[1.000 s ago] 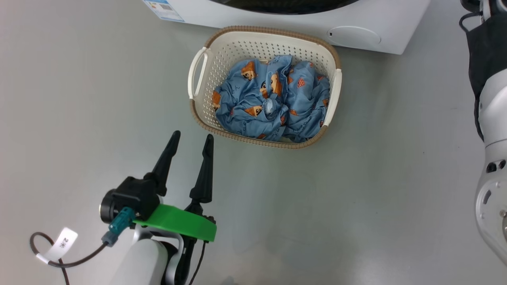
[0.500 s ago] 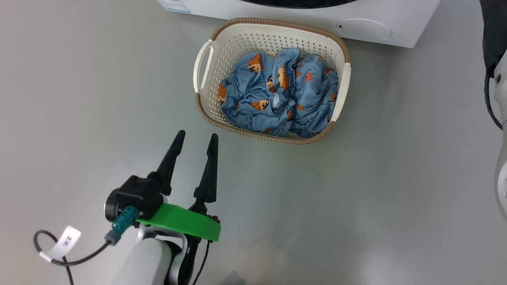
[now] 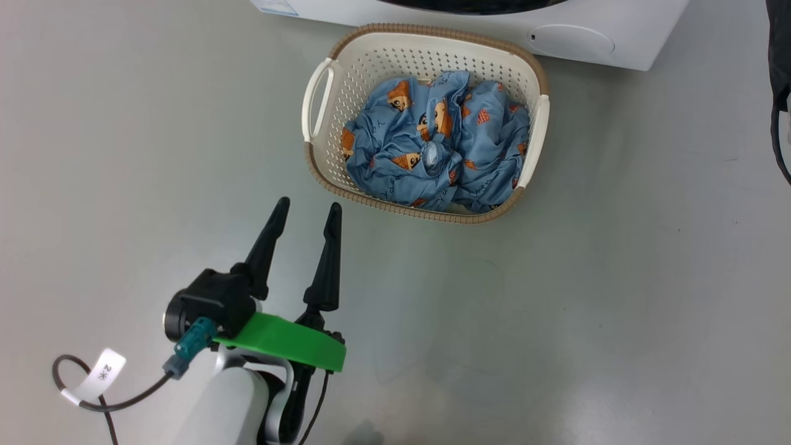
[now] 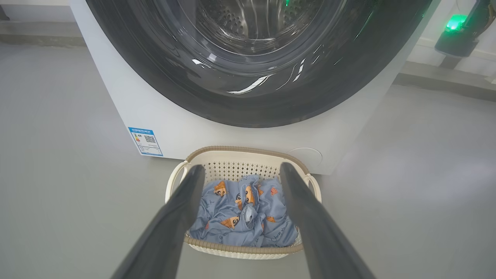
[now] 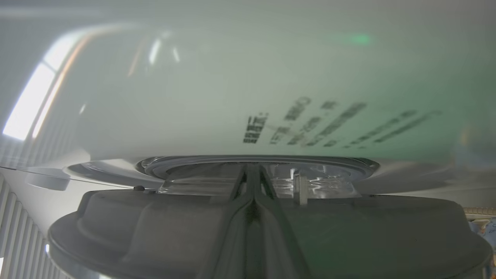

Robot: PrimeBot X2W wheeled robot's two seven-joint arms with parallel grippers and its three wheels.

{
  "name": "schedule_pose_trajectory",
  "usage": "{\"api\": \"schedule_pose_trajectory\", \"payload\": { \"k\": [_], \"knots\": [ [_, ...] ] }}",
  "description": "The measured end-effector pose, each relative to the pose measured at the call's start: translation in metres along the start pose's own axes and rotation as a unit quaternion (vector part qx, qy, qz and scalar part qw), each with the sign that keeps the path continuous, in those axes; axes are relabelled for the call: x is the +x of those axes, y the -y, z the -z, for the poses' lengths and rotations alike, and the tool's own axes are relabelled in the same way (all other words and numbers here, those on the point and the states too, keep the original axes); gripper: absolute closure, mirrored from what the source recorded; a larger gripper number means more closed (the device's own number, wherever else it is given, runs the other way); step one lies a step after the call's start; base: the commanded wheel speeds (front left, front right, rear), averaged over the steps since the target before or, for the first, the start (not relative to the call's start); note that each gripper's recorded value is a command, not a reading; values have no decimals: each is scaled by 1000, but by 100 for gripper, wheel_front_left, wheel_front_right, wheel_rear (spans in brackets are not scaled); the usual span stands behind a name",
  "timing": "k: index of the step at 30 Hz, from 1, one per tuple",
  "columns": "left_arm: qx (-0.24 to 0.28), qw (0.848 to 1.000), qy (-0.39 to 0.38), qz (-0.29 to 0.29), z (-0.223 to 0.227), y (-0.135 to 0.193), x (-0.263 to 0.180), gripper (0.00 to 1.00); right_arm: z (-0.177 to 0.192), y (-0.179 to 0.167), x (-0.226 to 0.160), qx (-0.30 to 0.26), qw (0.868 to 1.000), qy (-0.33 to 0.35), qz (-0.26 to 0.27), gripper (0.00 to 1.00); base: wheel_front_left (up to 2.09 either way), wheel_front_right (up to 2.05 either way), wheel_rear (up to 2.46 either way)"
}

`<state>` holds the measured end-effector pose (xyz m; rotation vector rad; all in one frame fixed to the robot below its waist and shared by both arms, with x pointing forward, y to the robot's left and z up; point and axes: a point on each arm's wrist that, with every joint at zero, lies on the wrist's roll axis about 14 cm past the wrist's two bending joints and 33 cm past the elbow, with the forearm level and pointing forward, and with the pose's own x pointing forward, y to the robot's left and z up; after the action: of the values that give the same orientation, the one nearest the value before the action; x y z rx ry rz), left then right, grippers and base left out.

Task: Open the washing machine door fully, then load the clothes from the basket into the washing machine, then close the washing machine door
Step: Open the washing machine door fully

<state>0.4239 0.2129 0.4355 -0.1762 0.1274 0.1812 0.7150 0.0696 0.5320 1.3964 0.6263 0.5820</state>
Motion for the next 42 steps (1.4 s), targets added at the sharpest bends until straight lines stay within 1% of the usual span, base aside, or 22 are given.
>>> {"api": "schedule_pose_trajectory", "payload": {
  "k": [11, 19, 42],
  "knots": [
    [-1, 1000, 4, 4, -2, 3, 0, 0, 6, 3, -3, 2, 1000, -23, 8, 100, 0, 0, 0],
    [-2, 1000, 8, 4, -6, 4, -1, 0, 25, 7, -5, 9, 998, -63, 19, 100, 0, 0, 0],
    [-1, 1000, 25, 13, -18, 10, -2, 0, 56, 17, -22, 12, 991, -128, 41, 100, 0, 0, 0]
  ]
}}
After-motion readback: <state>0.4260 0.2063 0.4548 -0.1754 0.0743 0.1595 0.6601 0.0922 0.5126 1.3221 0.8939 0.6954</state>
